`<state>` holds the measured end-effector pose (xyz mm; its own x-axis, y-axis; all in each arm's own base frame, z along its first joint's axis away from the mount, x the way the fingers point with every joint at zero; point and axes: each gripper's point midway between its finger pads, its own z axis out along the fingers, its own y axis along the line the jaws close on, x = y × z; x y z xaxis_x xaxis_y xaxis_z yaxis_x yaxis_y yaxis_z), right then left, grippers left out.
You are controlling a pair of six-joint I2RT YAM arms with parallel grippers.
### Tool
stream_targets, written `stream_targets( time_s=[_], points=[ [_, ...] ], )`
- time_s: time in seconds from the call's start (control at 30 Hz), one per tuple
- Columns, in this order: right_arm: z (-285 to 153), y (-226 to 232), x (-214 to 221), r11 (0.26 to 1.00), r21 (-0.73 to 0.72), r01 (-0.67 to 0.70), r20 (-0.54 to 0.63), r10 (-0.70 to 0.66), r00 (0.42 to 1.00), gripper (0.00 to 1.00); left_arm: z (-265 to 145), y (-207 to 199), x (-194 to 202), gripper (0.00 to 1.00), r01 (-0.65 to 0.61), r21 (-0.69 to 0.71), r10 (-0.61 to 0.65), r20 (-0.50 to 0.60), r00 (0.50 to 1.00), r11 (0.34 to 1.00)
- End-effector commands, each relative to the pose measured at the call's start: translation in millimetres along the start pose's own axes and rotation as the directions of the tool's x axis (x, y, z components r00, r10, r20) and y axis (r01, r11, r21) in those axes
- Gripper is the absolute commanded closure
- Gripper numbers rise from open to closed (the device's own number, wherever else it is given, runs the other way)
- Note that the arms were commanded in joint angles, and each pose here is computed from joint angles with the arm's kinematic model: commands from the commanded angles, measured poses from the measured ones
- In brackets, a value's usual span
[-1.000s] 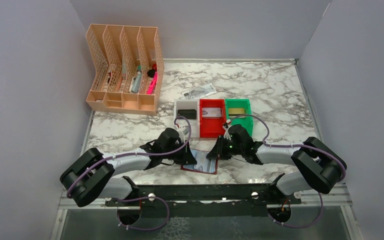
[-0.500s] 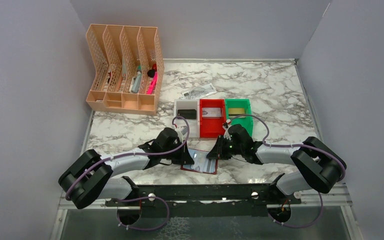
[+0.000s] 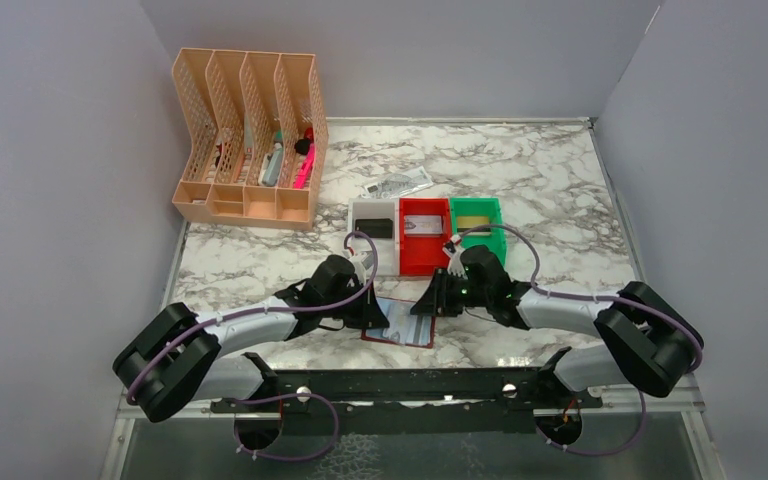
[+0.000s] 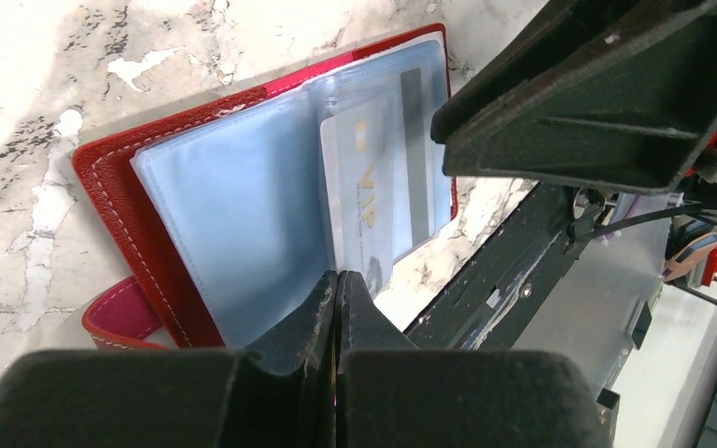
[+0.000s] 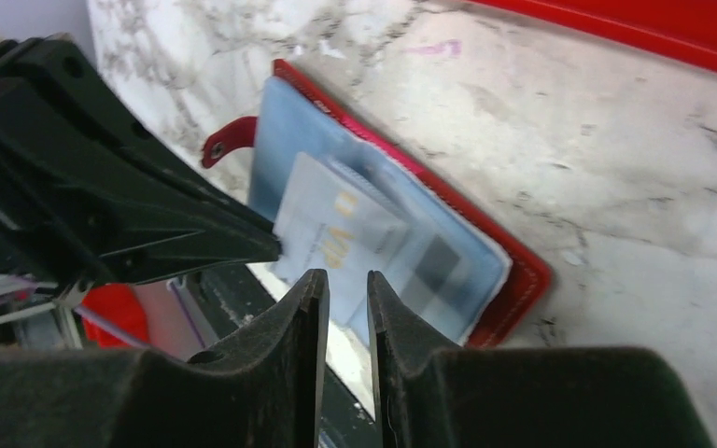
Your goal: Take the credit cards out of the card holder
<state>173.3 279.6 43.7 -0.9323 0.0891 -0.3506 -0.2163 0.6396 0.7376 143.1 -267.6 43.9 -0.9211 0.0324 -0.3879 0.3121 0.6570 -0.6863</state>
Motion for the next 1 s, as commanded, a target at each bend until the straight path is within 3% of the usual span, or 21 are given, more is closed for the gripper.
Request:
stream_targets(
  time_s=[0.0, 0.47, 0.8, 0.97],
  points=[
    [-3, 37, -1, 0.987, -0.146, 0.069, -0.038, -0.075, 0.996, 0.72, -2, -3, -11, 0.99, -0.003, 0.004, 0.003, 0.049, 0.999, 1.0],
    [20, -41, 22, 0.984, 0.164, -0.065, -0.066, 0.077, 0.995, 0.73, -3, -4, -10, 0.95, -0.004, 0.012, 0.003, 0.049, 0.999, 1.0],
    [16, -47, 24, 0.978, 0.194, -0.076, -0.056, 0.088, 0.995, 0.74, -3, -15, -10, 0.9, -0.013, 0.07, 0.01, 0.048, 0.999, 0.997],
    [16, -49, 24, 0.976, 0.202, -0.08, -0.054, 0.093, 0.994, 0.74, -2, -10, -10, 0.96, -0.007, 0.046, 0.005, 0.044, 0.999, 0.999]
  ],
)
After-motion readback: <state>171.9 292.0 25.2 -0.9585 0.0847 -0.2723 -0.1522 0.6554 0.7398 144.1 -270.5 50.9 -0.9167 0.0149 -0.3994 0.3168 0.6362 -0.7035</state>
